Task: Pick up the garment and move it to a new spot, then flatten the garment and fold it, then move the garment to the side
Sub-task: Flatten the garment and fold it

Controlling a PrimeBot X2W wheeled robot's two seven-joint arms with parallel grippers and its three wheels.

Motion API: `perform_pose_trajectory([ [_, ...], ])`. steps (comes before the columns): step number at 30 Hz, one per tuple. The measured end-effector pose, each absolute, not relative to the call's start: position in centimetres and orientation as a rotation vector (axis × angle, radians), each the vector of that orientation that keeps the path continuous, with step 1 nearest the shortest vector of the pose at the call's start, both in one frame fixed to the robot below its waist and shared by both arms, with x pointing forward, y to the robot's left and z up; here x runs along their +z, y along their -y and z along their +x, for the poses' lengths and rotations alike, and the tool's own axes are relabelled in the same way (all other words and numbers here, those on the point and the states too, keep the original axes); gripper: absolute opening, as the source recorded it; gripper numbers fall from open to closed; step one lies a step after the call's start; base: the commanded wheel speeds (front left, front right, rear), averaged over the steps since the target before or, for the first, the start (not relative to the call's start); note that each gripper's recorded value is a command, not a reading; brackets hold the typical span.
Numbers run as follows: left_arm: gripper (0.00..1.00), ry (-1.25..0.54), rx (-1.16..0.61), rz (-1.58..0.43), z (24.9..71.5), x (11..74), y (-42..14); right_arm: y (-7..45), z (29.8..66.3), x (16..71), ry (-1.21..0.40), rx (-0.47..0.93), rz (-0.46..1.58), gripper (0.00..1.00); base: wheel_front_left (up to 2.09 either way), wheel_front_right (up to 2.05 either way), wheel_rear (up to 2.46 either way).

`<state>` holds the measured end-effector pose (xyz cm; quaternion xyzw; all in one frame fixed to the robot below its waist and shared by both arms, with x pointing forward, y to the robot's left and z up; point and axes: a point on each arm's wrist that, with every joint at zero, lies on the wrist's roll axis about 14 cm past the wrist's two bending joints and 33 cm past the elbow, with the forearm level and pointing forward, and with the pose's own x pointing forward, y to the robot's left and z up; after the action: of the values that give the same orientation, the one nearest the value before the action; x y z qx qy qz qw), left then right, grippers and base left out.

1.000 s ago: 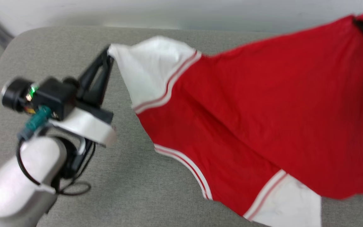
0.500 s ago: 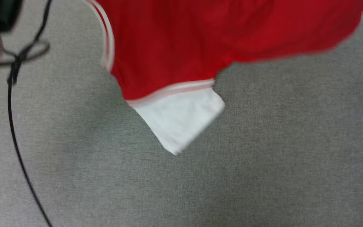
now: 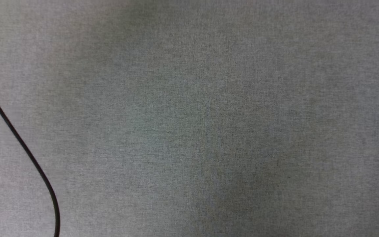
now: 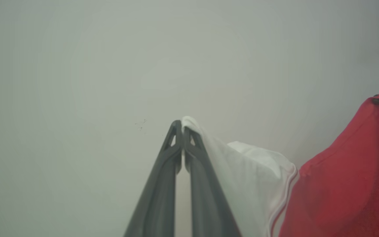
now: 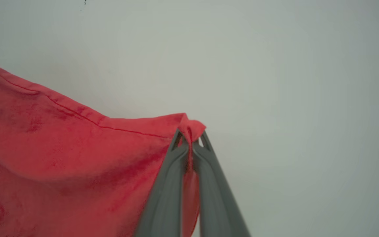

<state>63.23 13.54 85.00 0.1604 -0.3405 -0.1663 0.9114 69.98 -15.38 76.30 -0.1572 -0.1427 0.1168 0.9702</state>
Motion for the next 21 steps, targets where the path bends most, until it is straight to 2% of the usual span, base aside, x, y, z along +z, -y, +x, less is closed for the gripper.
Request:
perform_pose_trajectory([
  [4,0.00,0.660,-0.323,0.314,65.5,83.0,-14.6,15.1,71.6,73.5,0.239,0.244,-0.324,0.00,0.00,0.00,0.00],
  [11,0.00,0.491,-0.328,0.256,68.4,74.8,-15.9,14.5,73.1,65.2,0.091,0.288,-0.322,0.00,0.00,0.00,0.00],
  [16,0.00,0.366,-0.338,0.213,68.5,68.3,-16.5,14.1,72.0,58.5,-0.041,0.336,-0.350,0.00,0.00,0.00,0.00],
  [21,0.00,0.240,-0.340,0.154,66.8,61.9,-17.2,14.2,69.4,53.2,-0.145,0.386,-0.340,0.00,0.00,0.00,0.00],
])
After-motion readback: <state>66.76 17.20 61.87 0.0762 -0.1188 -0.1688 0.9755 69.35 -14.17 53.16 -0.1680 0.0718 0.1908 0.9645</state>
